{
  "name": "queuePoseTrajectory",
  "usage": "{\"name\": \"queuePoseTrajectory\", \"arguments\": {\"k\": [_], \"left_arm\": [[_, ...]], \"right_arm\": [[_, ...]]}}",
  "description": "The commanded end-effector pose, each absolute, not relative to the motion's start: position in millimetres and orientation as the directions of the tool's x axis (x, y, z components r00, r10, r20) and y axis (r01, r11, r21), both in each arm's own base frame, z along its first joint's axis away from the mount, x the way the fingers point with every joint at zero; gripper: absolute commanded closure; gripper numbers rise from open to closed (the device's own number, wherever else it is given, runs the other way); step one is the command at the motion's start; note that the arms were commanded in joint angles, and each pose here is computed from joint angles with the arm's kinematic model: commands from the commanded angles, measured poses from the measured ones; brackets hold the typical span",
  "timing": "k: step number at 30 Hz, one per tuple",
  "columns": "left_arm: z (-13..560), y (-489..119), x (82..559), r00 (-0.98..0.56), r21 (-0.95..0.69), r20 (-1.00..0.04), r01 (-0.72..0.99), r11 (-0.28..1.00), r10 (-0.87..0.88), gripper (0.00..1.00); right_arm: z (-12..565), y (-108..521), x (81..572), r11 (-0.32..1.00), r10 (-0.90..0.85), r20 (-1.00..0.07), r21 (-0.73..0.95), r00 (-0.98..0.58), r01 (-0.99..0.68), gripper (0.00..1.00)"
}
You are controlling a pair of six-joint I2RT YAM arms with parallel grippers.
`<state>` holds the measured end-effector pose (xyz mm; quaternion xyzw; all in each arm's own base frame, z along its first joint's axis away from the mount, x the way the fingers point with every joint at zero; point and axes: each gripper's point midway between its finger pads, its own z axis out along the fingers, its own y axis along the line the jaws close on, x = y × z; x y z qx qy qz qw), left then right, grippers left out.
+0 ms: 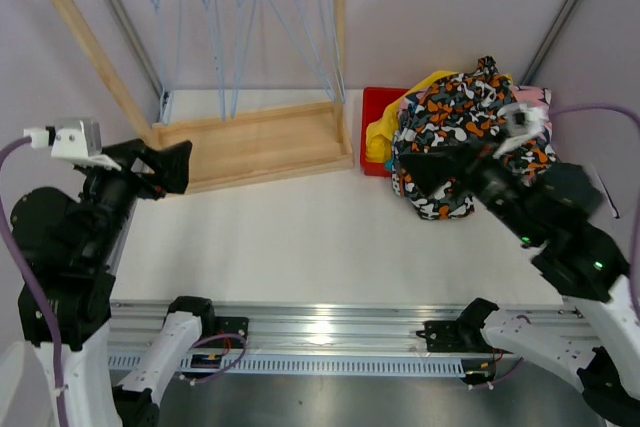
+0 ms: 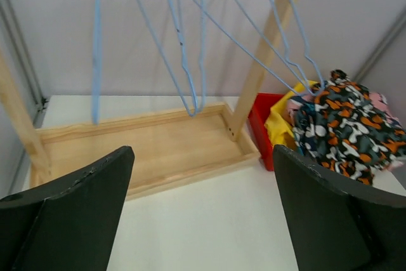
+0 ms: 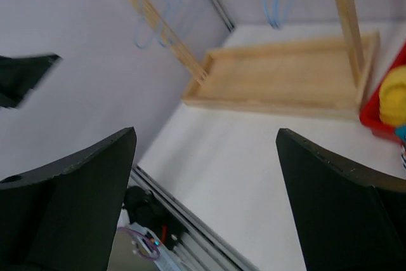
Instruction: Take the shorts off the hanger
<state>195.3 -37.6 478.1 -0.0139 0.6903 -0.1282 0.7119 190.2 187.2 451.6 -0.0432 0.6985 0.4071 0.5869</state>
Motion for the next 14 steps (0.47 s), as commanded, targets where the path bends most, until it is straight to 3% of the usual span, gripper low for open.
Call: {"name": "queuePoseTrajectory", "arguments": {"k": [1,14], "left_arm": [[465,-66,177,-0.028,-0.21,-0.977,0.322,0.923,-0.213,0.04],[442,-46,173,-0.012,-0.203,-0.979,0.217,0.955,-0.205,0.03]], "right_arm": [[485,169,153,0.604,0.43,-0.856,0.509,-0.287,-0.613,0.0],[490,151,152,0.67,0.402,-0.883,0.465,-0.244,-0.579,0.0]]}}
